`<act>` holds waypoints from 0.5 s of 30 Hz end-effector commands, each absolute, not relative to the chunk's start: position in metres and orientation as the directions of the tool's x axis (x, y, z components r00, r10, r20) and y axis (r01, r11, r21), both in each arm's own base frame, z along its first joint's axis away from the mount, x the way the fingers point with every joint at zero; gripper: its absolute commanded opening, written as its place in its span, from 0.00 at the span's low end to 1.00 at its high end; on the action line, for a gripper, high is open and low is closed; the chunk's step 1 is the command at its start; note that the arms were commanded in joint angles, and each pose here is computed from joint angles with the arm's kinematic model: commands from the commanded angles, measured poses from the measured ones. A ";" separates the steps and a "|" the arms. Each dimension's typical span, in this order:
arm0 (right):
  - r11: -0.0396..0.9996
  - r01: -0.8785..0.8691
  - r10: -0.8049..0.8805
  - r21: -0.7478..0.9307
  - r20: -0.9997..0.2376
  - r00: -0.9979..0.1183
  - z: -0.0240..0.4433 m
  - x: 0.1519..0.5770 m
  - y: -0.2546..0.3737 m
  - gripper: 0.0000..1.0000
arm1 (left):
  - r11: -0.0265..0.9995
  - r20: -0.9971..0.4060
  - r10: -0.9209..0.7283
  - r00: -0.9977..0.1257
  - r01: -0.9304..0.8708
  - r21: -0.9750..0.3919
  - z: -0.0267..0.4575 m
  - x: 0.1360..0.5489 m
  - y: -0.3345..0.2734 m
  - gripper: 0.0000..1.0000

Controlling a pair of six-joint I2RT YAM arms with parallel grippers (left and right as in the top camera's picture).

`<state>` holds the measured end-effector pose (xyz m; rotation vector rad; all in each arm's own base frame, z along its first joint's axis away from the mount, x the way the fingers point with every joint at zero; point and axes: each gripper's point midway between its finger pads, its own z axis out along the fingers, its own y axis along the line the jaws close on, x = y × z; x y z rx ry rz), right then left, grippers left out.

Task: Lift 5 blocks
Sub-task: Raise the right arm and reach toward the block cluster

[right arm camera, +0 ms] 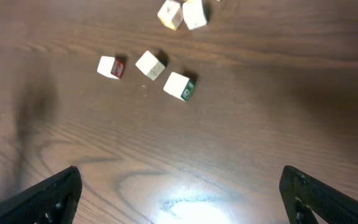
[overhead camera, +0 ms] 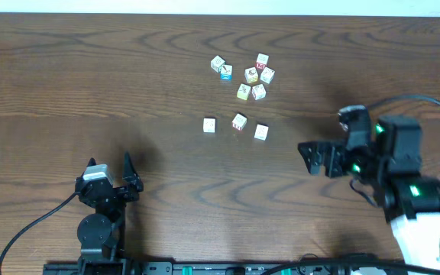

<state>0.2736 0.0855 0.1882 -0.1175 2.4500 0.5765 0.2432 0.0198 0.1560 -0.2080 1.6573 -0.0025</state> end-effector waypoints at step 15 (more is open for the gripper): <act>0.956 -0.293 -0.226 0.020 -0.587 -0.777 0.180 0.369 0.143 0.99 | 0.984 -0.983 -0.124 -0.134 -0.145 -0.104 0.138 0.243 0.021 0.77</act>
